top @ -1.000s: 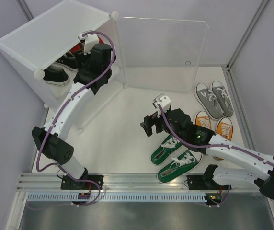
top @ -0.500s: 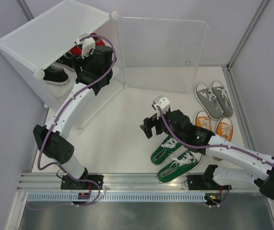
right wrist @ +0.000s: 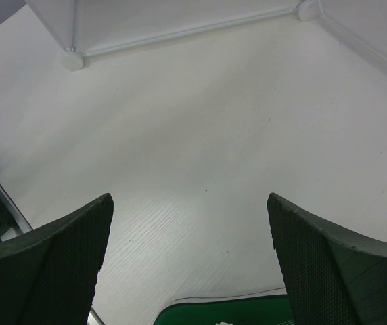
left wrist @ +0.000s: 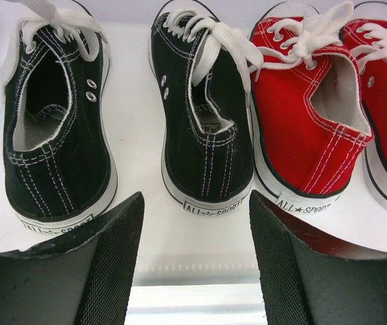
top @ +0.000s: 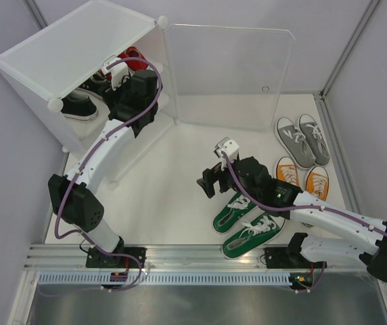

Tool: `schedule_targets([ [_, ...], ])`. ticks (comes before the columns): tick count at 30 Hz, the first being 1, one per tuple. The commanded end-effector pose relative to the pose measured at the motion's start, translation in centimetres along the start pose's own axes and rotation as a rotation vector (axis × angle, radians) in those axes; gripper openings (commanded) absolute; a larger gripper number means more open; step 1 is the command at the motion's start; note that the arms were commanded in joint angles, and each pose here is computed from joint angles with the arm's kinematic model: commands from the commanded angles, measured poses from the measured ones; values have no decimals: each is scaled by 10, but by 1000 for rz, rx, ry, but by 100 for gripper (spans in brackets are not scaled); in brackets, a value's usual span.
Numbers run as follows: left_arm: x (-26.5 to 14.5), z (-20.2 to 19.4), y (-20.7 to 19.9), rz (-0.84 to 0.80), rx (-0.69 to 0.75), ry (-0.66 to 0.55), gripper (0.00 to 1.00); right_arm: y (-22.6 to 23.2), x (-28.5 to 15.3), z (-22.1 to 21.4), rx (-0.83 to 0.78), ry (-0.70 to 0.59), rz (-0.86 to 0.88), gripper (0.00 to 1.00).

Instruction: Place and organize the shoes in the shoe cabinet

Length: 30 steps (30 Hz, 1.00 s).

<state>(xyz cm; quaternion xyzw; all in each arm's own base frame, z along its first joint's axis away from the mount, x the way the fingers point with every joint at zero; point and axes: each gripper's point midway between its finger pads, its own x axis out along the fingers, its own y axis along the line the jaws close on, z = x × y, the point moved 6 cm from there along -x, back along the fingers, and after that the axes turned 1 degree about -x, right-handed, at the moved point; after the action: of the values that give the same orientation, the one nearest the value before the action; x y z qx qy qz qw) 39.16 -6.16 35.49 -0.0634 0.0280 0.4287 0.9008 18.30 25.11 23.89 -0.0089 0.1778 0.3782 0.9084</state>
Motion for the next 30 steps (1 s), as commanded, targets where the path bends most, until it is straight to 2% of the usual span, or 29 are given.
schedule_targets([
  [1, 2, 16, 3, 43, -119, -46, 67, 5, 0, 7, 20, -39, 29, 98],
  [6, 8, 12, 2, 80, -120, -60, 59, 5, 2, 3, 17, -26, 34, 98],
  [13, 17, 2, 4, 105, -100, -59, 38, 5, 5, 0, 12, -14, 33, 98],
  [15, 19, -1, 7, 114, -102, -58, 35, 5, 6, -1, 12, -11, 31, 98],
  [19, 20, -8, 19, 126, -105, -56, 15, 5, 7, -2, 9, -3, 30, 98],
  [22, 16, -1, 29, 139, -94, -65, 3, 5, 9, -4, 8, 3, 29, 98],
  [30, 9, 12, 43, 132, -65, -69, 2, 6, 11, -5, 6, 11, 32, 98],
])
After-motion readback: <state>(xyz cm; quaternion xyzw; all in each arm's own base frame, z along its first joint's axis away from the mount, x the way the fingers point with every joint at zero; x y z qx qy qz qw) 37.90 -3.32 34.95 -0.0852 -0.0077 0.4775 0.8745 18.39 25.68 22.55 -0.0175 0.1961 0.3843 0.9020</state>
